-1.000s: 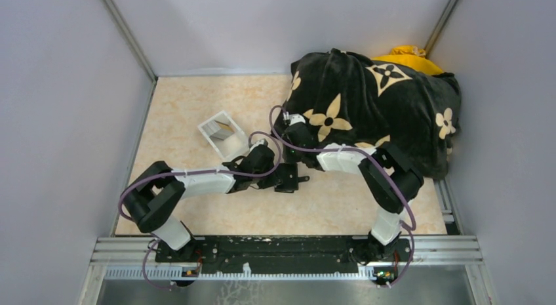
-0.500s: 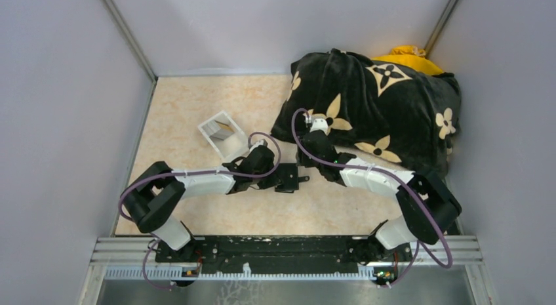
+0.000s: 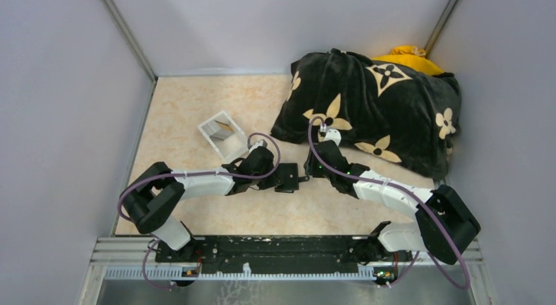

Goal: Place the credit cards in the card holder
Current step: Close the card holder at the center of the board.

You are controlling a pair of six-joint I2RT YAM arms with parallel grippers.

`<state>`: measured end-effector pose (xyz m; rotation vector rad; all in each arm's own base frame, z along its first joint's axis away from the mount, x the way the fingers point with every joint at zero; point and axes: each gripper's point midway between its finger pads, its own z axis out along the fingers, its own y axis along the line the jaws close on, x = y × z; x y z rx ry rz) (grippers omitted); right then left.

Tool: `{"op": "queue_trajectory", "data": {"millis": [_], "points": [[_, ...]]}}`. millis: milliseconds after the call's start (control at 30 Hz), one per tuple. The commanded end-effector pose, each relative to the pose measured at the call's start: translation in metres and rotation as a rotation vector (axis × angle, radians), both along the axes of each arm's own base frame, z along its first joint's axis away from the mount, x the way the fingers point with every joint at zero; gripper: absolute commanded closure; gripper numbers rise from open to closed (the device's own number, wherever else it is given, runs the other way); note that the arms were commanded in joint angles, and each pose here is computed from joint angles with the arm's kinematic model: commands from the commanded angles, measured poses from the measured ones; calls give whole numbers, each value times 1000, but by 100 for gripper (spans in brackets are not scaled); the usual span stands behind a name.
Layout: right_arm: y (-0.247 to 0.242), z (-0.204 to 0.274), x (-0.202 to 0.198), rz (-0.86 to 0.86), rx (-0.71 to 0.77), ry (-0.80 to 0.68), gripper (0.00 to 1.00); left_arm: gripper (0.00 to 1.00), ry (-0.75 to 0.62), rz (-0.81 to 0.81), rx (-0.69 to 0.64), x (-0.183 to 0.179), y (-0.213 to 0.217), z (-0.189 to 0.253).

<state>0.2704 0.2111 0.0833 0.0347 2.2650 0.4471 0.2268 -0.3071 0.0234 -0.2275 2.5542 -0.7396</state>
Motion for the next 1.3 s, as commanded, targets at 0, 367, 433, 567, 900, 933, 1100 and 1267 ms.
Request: {"op": "queue_trajectory", "data": {"millis": [0,367,433,567,900,933,1100,1267], "points": [[2,-3,-4,-12,36,26,63,100,247,-58,305,-69,67,-73],[0,-18,-15,-14,56,67,63,100,249,-55,306,-70,68,-74],[1,-19,-16,-9,63,72,64,100,248,-55,306,-70,69,-74],[3,-22,-19,-6,82,84,66,100,250,-55,306,-70,69,-74],[6,-27,-21,-6,113,97,73,100,251,-49,302,-70,69,-74],[7,-28,-21,-6,115,101,73,100,252,-49,303,-70,69,-74],[5,-31,-21,-12,126,108,74,100,252,-51,302,-71,69,-74],[3,-34,-20,-15,130,113,74,100,255,-50,302,-71,69,-74]]}}
